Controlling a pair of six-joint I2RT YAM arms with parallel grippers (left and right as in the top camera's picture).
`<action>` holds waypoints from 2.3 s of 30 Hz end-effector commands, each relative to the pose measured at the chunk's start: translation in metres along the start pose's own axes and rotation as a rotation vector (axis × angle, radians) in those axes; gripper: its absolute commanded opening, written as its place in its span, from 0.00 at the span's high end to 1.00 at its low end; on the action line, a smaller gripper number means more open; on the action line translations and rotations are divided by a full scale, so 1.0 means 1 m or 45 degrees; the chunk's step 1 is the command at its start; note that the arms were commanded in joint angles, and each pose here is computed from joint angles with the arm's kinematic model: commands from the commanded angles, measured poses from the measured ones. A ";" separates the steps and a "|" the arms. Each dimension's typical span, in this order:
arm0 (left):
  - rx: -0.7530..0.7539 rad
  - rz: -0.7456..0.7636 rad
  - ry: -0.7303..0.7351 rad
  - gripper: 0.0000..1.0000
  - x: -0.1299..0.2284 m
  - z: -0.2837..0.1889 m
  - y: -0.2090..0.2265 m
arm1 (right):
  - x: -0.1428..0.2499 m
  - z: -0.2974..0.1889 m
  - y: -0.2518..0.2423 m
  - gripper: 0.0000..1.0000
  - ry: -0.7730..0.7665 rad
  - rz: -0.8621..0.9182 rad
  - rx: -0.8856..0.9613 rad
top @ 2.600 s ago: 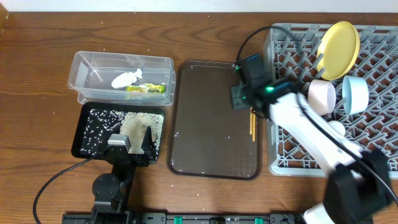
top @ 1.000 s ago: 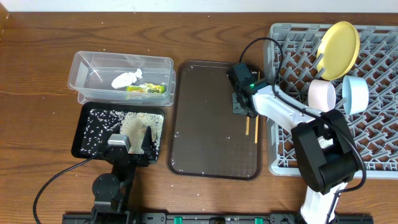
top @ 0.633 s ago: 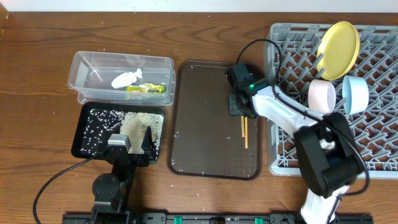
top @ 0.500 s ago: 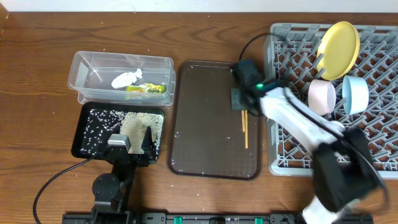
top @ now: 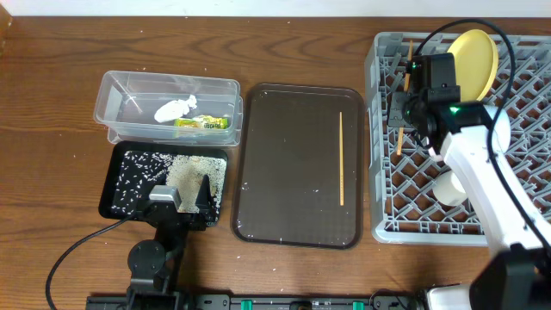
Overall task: Sort waste into correct bins and load items into the dishwasher rack
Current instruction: 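Place the chopstick upright into the grey rack, then grasp the remaining chopstick on the brown tray with the right gripper, then place the second chopstick into the grey rack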
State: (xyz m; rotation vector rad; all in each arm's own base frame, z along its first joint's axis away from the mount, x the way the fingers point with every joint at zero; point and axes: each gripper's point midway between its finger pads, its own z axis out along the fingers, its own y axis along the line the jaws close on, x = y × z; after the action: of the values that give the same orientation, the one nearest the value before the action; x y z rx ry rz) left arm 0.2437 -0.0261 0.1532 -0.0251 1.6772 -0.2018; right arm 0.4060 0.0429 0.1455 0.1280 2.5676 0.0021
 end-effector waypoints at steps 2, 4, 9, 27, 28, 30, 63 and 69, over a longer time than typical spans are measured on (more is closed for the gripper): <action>-0.006 0.004 0.055 0.10 0.014 0.001 0.002 | 0.016 0.010 0.013 0.71 0.070 -0.094 -0.027; -0.006 0.005 0.055 0.10 0.014 0.001 0.002 | 0.012 0.000 0.024 0.66 0.026 -0.131 -0.023; -0.006 0.004 0.055 0.10 0.014 0.001 0.002 | 0.013 -0.027 0.085 0.58 -0.076 -0.279 -0.150; -0.006 0.004 0.055 0.10 0.014 0.001 0.002 | 0.113 0.077 0.111 0.63 0.294 -0.138 0.124; -0.006 0.005 0.055 0.10 0.014 0.001 0.002 | 0.117 0.080 0.107 0.64 0.316 -0.119 0.143; -0.006 0.005 0.055 0.10 0.014 0.001 0.002 | 0.128 0.085 0.104 0.69 0.375 -0.102 0.146; -0.006 0.005 0.055 0.10 0.014 0.001 0.002 | -0.002 0.000 0.010 0.83 0.041 -0.232 0.051; -0.006 0.005 0.055 0.10 0.014 0.001 0.002 | -0.006 -0.050 0.043 0.62 -0.042 -0.217 -0.167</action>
State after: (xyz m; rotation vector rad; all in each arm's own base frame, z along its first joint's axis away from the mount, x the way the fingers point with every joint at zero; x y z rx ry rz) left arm 0.2437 -0.0261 0.1533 -0.0254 1.6768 -0.2015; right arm 0.3982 0.0626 0.1493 -0.0839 2.6289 -0.0554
